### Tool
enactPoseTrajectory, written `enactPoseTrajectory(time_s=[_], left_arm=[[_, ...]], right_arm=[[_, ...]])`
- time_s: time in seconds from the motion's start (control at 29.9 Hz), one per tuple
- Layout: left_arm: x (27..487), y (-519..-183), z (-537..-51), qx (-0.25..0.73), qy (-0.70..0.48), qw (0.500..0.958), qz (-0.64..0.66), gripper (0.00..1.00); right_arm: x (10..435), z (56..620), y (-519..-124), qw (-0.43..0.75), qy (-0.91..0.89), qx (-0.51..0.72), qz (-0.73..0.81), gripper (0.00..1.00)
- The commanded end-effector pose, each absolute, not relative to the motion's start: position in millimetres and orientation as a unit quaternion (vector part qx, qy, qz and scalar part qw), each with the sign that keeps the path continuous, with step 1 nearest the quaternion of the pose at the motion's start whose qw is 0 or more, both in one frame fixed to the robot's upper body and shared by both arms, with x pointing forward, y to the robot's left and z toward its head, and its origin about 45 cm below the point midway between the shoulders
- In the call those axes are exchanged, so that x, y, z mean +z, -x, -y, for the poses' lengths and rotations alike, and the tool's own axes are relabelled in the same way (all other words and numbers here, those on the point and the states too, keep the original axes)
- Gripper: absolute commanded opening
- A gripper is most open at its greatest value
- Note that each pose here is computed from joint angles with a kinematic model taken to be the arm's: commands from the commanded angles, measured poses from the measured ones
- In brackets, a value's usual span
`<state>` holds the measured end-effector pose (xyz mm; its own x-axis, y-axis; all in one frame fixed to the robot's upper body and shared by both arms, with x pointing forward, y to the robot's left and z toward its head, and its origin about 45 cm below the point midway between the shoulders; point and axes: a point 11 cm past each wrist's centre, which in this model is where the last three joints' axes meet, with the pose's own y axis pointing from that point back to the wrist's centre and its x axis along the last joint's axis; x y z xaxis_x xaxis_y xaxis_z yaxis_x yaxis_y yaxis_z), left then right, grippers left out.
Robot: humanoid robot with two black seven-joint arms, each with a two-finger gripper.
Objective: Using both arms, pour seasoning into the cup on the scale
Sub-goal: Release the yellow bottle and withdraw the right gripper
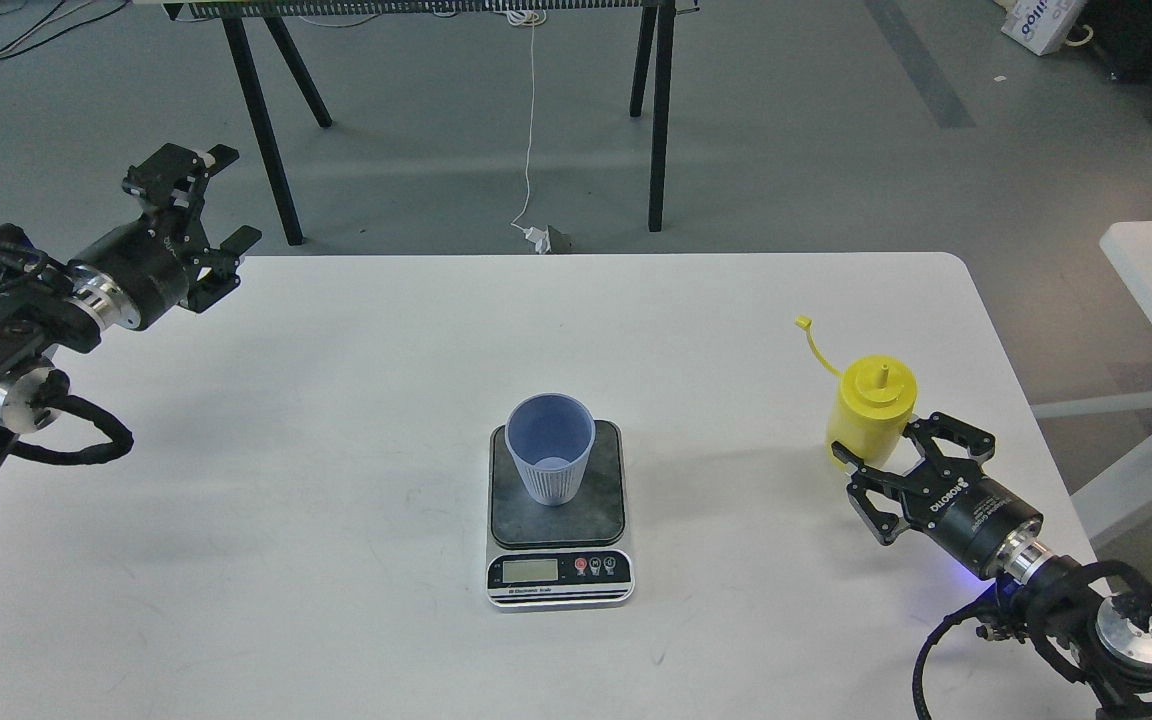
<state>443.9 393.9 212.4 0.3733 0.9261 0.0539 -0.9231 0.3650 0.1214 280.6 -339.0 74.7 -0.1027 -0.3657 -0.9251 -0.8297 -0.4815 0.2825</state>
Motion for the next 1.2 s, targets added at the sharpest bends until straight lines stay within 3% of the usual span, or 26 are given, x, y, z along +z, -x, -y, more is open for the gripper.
enactPoseTrajectory(time_s=[0.0, 0.2, 0.23, 0.3, 0.5, 0.74, 0.97, 1.17], left_arm=[[212.7, -443.7, -395.2, 0.560, -0.066, 0.825, -0.011, 1.00], [212.7, -443.7, -395.2, 0.560, -0.066, 0.825, -0.011, 1.00], [212.7, -443.7, -395.2, 0.560, -0.066, 0.825, -0.011, 1.00], [212.4, -443.8, -394.5, 0.560, -0.066, 0.826, -0.012, 1.00], [211.7, -443.4, -394.6, 0.560, -0.066, 0.826, -0.012, 1.00], [211.9, -443.2, -395.3, 0.560, -0.067, 0.825, -0.012, 1.00], [211.0, -443.5, -393.1, 0.559, -0.066, 0.826, -0.013, 1.00], [209.4, -443.4, -391.0, 0.558, -0.066, 0.827, -0.015, 1.00]], right_arm=[[69.0, 333.7, -274.5, 0.202, 0.634, 0.584, -0.465, 0.20], [63.3, 322.5, -271.5, 0.199, 0.632, 0.594, -0.457, 0.38], [62.0, 321.3, -270.6, 0.195, 0.632, 0.595, -0.456, 0.47], [59.1, 320.3, -269.0, 0.190, 0.631, 0.598, -0.456, 0.76], [50.9, 323.4, -263.5, 0.183, 0.622, 0.605, -0.463, 0.79], [48.7, 324.0, -258.5, 0.185, 0.617, 0.608, -0.464, 0.94], [44.1, 349.1, -230.5, 0.174, 0.600, 0.613, -0.484, 0.95], [71.8, 387.6, -216.2, 0.161, 0.613, 0.590, -0.500, 0.96]])
